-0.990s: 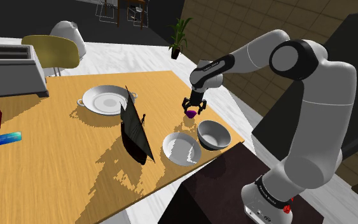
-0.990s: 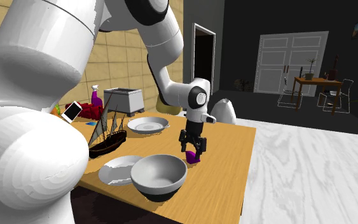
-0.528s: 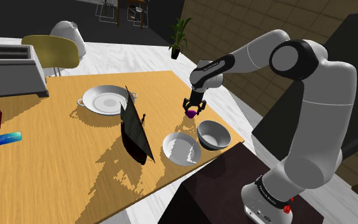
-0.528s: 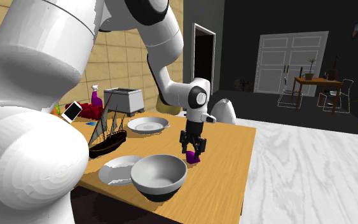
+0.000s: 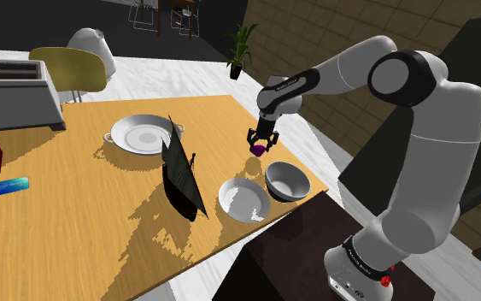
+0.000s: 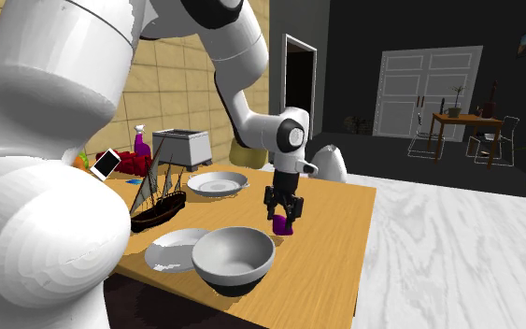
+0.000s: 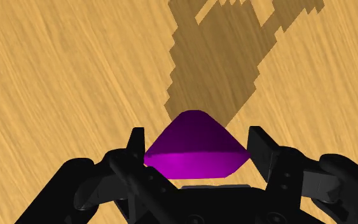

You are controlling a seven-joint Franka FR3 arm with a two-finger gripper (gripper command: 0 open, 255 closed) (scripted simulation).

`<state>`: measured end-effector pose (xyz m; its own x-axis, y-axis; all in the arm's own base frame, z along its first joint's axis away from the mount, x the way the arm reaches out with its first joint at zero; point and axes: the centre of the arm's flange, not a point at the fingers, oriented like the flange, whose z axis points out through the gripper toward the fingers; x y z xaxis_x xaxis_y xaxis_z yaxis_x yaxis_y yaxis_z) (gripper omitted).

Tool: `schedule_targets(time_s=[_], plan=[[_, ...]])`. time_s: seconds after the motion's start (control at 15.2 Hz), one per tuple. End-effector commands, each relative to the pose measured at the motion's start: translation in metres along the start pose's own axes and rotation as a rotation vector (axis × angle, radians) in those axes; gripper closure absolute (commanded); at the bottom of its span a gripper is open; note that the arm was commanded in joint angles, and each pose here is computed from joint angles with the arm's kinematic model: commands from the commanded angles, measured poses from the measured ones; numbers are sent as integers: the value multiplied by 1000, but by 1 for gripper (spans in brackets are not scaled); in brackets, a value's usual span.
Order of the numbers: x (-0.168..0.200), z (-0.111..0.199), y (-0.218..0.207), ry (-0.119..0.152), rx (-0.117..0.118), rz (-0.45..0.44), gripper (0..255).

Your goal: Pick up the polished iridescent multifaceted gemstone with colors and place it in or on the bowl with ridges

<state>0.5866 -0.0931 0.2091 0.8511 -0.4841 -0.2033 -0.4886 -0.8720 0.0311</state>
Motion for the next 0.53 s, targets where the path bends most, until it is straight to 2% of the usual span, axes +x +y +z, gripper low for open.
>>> schedule_targets(time_s=[0.0,0.46], plan=[[-2,-11,0,0,0,0,255],[-9,-47,1,0,0,0,255]])
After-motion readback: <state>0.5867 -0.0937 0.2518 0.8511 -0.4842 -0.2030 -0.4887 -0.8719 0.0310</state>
